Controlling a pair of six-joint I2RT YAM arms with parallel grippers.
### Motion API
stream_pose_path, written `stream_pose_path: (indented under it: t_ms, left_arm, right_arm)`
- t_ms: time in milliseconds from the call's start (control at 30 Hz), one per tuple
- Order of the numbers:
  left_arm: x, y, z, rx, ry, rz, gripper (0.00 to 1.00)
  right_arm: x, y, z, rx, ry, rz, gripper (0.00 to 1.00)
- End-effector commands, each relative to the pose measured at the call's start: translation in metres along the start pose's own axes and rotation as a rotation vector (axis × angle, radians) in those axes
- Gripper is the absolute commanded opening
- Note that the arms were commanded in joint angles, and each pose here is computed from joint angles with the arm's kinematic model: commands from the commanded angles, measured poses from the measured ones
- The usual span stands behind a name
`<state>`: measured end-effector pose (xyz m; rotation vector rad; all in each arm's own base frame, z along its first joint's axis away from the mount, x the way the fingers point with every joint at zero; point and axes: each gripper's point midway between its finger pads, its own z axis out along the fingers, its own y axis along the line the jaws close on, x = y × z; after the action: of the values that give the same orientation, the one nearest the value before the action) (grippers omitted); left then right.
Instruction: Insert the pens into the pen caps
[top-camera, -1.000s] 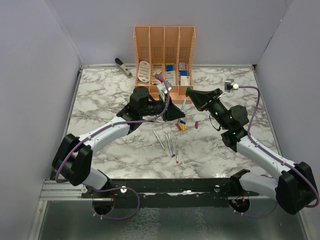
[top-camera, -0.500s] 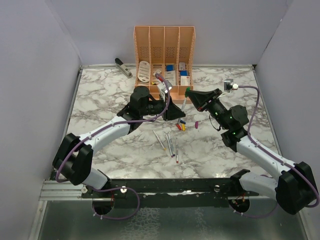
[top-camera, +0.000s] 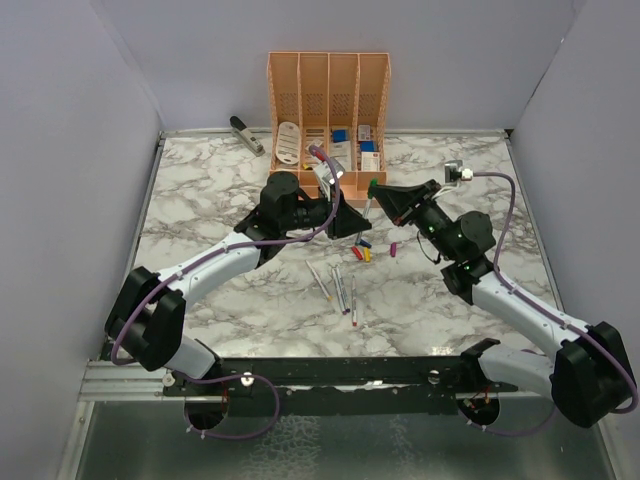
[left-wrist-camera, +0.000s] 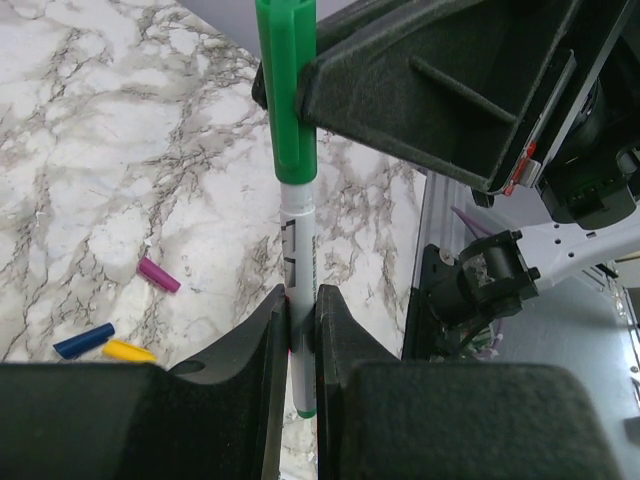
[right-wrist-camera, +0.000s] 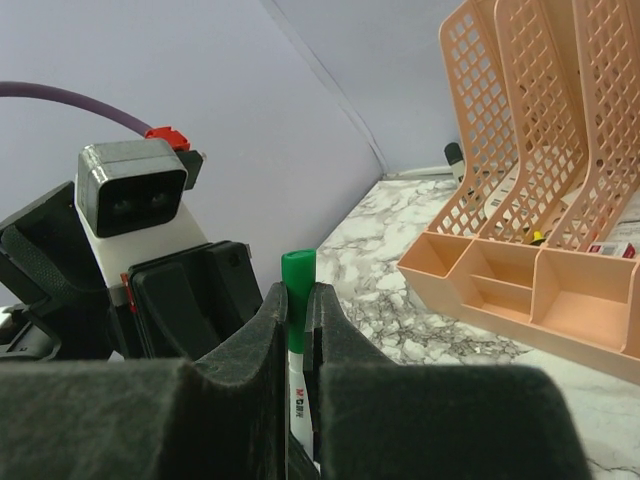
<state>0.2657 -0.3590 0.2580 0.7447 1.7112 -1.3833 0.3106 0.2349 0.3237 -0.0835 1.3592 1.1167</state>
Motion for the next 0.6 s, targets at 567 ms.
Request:
stream_pose_path:
  t_ms: [567]
  left_arm:
    - [-0.075, -0.007, -0.009, -0.098, -0.243, 0.118, 0.0]
  right_arm:
    - [0.06, 0.007, 0.0, -0.09, 0.255, 0.063, 0.01]
